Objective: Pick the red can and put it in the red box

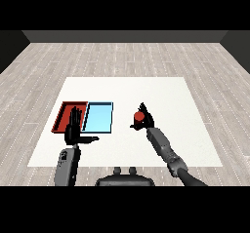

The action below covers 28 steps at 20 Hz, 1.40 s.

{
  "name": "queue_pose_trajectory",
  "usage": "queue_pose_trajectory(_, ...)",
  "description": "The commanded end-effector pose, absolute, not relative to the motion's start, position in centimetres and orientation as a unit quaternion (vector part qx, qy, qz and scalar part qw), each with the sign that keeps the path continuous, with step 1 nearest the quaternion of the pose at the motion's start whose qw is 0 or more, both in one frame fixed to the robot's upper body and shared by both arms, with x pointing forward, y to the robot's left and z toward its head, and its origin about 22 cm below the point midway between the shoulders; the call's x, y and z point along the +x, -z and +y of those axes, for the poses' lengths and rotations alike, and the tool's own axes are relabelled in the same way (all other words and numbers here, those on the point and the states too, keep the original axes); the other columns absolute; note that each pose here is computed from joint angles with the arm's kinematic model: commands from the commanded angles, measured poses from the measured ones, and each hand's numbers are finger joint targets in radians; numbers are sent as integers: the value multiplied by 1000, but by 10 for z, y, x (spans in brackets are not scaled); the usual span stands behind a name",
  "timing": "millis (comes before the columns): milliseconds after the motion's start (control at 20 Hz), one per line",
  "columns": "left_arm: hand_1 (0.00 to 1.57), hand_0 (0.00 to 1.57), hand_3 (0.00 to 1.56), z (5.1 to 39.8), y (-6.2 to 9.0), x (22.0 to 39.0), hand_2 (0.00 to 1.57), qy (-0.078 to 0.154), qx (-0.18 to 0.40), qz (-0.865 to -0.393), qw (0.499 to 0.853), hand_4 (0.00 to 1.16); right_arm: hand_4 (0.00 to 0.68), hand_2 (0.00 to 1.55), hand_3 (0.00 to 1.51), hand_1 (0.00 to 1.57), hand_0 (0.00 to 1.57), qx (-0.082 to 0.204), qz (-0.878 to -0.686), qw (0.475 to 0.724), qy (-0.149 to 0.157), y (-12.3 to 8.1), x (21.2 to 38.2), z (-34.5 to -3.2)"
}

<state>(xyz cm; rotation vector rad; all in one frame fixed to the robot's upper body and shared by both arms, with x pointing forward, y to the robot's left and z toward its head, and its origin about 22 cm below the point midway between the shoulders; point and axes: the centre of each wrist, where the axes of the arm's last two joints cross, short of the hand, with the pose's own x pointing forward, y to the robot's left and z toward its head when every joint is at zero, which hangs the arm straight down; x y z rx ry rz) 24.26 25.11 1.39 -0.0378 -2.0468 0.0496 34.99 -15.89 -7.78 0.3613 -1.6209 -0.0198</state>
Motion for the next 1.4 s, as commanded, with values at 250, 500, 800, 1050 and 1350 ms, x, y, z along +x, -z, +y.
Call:
queue_pose_trajectory(250,0,0,0,254,-21,254,0,-25,-5,-855,518,0,0,0,0,0,0,109,-710,695,-11,72,362,-149)
queue_pose_trajectory(500,0,0,0,262,-17,235,0,-14,-12,-853,522,0,566,1471,1436,1482,1482,41,-714,699,9,82,353,-148)
queue_pose_trajectory(800,0,0,0,240,-17,241,0,-14,-16,-855,518,0,595,1450,1400,1467,1467,30,-712,702,-3,74,357,-139)
queue_pose_trajectory(1050,0,0,0,231,-35,242,0,-14,-11,-855,518,0,597,1443,1385,1473,1473,30,-720,693,-15,81,349,-138)
queue_pose_trajectory(1350,0,0,0,241,-7,256,0,1,-32,-852,523,0,623,1434,1367,1434,1434,24,-759,649,-37,49,367,-127)
